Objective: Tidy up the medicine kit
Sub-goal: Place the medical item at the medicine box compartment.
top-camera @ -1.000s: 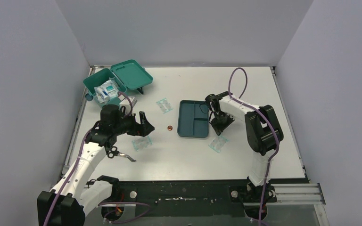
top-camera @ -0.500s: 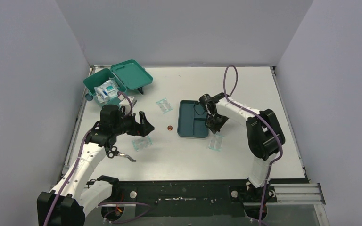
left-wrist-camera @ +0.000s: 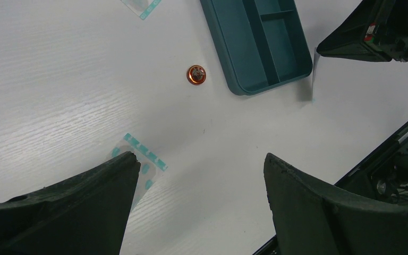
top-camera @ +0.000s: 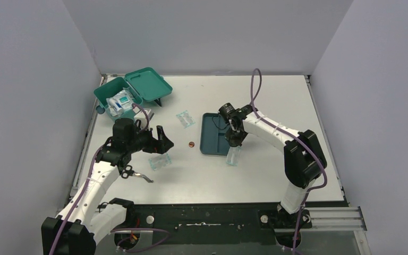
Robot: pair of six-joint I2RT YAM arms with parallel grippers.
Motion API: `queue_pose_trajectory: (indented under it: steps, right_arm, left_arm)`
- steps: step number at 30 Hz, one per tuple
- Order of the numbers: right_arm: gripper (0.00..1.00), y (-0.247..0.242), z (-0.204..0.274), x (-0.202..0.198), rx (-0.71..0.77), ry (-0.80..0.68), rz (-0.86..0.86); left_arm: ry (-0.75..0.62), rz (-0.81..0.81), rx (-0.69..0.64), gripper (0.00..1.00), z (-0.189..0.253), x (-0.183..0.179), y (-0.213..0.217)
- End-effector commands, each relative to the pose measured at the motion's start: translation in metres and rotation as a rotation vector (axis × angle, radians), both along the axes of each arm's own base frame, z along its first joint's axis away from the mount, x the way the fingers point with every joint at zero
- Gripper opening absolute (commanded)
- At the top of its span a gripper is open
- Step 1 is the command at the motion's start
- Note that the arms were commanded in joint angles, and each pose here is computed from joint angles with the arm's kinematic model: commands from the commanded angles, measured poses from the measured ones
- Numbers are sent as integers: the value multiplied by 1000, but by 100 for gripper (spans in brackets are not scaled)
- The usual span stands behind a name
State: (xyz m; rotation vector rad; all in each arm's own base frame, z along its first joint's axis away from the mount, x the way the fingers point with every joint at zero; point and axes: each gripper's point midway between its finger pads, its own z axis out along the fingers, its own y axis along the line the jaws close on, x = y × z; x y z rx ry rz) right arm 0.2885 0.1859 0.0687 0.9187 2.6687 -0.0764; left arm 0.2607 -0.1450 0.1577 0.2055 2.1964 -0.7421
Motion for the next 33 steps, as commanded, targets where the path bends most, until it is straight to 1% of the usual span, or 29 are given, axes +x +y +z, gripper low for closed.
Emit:
queue_pose_trajectory:
  steps: [1,4,12,22,33]
  right_arm:
    - [0,33,26,31,103,-114,93]
    - [0,44,26,40,127,-135,167]
    - [0,51,26,59,103,-195,232]
    - [0,57,3,67,82,-153,227]
    - [0,55,-11,78,64,-164,207]
  left_arm:
    - [-63,-8,1,85,11,4,-1]
    - [-63,-8,1,85,11,4,-1]
    - [-67,-5,2,85,11,4,0]
    - [-69,-2,3,86,12,3,0]
    - [-66,0,5,86,11,4,1]
